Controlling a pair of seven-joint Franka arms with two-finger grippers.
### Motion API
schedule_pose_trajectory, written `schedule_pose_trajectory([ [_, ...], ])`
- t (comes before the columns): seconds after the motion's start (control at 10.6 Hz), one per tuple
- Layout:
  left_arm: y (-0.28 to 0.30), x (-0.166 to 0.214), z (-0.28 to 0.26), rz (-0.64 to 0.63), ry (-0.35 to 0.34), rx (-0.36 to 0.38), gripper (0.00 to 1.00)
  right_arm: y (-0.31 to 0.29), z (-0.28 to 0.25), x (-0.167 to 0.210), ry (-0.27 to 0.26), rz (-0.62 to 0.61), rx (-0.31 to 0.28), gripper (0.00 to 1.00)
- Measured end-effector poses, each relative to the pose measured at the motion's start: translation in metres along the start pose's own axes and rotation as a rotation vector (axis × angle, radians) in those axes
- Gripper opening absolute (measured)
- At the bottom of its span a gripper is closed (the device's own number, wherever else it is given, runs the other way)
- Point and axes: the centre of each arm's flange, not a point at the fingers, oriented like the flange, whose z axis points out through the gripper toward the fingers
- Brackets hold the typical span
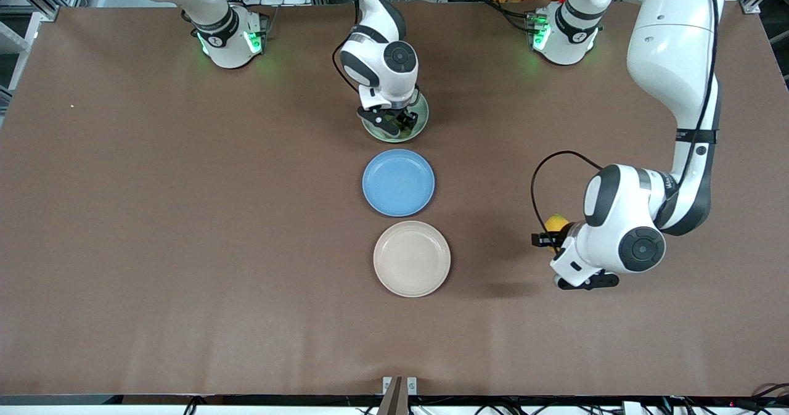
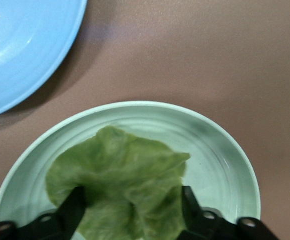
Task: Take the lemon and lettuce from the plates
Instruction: 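Lift the lemon off the plate with the left gripper while the right gripper grasps lettuce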
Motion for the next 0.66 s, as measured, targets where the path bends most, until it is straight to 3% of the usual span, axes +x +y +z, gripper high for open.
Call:
schedule_pose_trajectory([
  [0.47,-0.018,0.005,0.051,0.001,-0.065,0.078,0.62,-0.004,-0.006,0.002,0.002,0.009,0.027,0.04],
  [0.66,-0.026,0.012,0.072,-0.006,-0.073,0.086,0.62,-0.006,-0.018,0.003,0.004,0.012,0.048,0.04],
])
